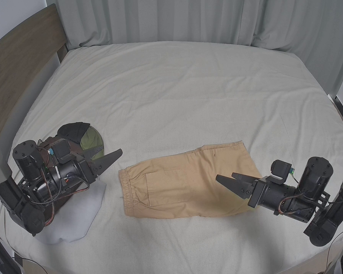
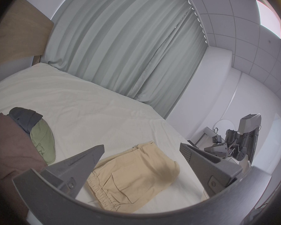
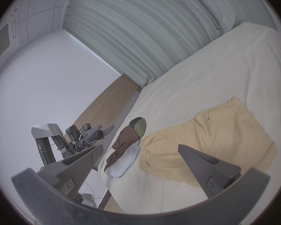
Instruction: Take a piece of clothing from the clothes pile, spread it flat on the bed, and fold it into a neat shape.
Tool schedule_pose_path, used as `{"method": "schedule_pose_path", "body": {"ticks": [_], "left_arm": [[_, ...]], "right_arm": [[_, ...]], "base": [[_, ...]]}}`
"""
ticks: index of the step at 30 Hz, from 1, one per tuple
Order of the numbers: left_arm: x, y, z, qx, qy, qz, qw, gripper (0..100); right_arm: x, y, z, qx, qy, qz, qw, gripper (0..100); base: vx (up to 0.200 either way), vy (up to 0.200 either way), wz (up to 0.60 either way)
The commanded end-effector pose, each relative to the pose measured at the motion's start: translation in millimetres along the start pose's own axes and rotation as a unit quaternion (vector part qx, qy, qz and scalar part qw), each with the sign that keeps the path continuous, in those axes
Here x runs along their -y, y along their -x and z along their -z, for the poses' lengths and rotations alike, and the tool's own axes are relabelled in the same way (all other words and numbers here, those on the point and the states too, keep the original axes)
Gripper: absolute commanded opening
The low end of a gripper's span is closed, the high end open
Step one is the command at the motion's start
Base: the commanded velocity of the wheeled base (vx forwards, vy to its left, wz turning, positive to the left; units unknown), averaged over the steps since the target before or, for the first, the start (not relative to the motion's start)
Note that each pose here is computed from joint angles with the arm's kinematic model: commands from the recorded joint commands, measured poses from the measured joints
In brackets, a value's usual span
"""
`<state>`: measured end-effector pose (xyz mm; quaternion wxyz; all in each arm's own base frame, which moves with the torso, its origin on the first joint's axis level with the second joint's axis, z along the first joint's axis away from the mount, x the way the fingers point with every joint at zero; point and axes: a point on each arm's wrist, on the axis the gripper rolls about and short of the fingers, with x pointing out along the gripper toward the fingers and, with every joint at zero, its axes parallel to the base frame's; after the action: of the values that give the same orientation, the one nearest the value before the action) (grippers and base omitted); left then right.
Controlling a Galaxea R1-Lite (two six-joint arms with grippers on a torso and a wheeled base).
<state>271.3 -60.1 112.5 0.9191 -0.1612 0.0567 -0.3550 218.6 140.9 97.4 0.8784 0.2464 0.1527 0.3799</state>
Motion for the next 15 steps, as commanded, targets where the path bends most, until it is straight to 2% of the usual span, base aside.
{"method": "schedule_pose_path", "body": {"ticks": [1,6,13,15], "left_arm": [[-2,-2,6,-0.01,0.006,-0.001,0.9999,100],[-11,-5,15,-0.023,0.019,-0.01,0.9995,100],[-12,-7,18,-0.027,0.049,-0.011,0.9984,100],[-15,-9,21,-0.032,0.078,-0.014,0.9963,100]], "right_arm": [[-1,3,-3,0.007,0.001,-0.001,1.0,100],[1,3,2,-0.004,-0.001,0.002,1.0,100],[3,2,5,-0.012,-0.005,0.007,0.9999,100],[3,2,7,-0.017,-0.006,0.008,0.9998,100]], "base": [[0.0,0.0,0.0],[0.0,0.0,0.0],[0.0,0.0,0.0],[0.0,0.0,0.0]]}}
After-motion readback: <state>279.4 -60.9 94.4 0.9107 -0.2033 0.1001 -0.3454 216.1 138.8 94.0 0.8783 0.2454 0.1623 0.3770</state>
